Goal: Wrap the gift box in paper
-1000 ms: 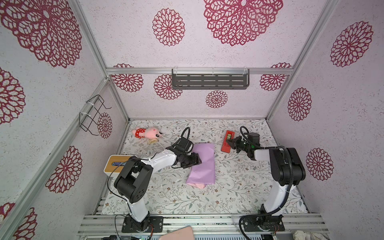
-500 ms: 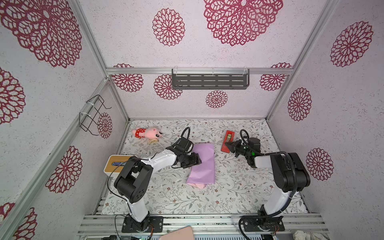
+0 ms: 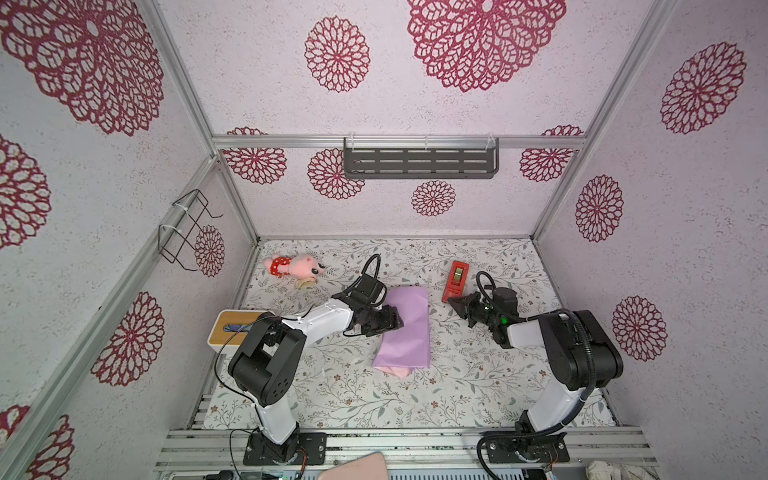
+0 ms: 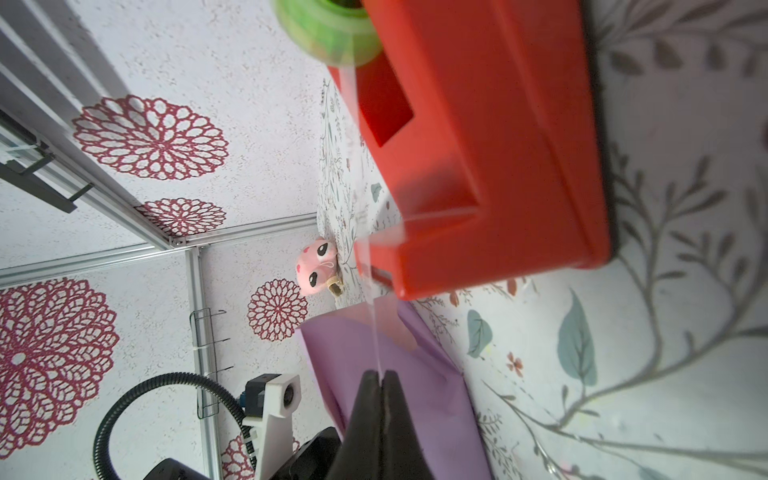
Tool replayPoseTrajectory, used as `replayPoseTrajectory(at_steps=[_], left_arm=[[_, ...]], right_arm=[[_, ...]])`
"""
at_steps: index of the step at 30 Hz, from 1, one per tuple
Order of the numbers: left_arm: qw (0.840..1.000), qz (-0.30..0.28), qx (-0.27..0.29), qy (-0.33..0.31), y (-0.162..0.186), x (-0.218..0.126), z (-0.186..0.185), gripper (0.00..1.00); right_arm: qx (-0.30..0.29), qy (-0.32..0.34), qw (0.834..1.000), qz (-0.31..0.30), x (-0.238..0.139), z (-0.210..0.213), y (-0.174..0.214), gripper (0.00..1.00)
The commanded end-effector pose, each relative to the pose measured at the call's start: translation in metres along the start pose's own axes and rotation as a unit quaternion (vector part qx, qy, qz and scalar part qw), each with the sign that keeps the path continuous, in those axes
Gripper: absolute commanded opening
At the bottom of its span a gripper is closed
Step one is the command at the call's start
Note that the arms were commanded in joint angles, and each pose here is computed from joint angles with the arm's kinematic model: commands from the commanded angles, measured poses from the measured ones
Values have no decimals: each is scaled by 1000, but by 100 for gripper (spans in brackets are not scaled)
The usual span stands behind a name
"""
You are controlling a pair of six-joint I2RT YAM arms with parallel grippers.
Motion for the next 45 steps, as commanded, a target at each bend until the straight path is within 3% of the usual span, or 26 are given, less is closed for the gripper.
replayPoseTrajectory(at_steps=[1, 12, 21, 26, 29, 33, 40, 45], left_arm=[[995, 40, -17, -95, 17, 14, 33, 69], [994, 42, -16, -95, 17, 15, 34, 69], [994, 43, -16, -95, 17, 16, 34, 69], [994, 44, -16, -97, 17, 17, 35, 69], [994, 46, -17, -97, 17, 18, 36, 69], [994, 50, -16, -99, 17, 21, 36, 69], [993, 53, -16, -102, 17, 22, 37, 69], [993, 51, -14, -101, 17, 20, 36, 69]], right_arm=[[-20, 6, 1000, 14, 1, -5, 8, 0], [-19, 102, 995, 14, 9, -51, 0, 0], [-87, 187, 978, 24, 6, -58, -12, 0], [-130, 127, 983, 17, -8, -23, -11, 0], [-129, 43, 990, -42, -34, 13, 6, 0], [-133, -32, 983, -126, -49, 57, 56, 0], [-163, -54, 954, -246, -46, 92, 129, 0], [-171, -31, 946, -274, -25, 86, 149, 0]])
Point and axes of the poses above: each gripper's point midway between its finger pads, its own x axis out along the fingers, its own z axis along the line the jaws close on, y = z × x, the point moved 10 cm from there along -x, back along the fingers, and after that the axes turned 12 degrees about -x, right-handed, at the moved point
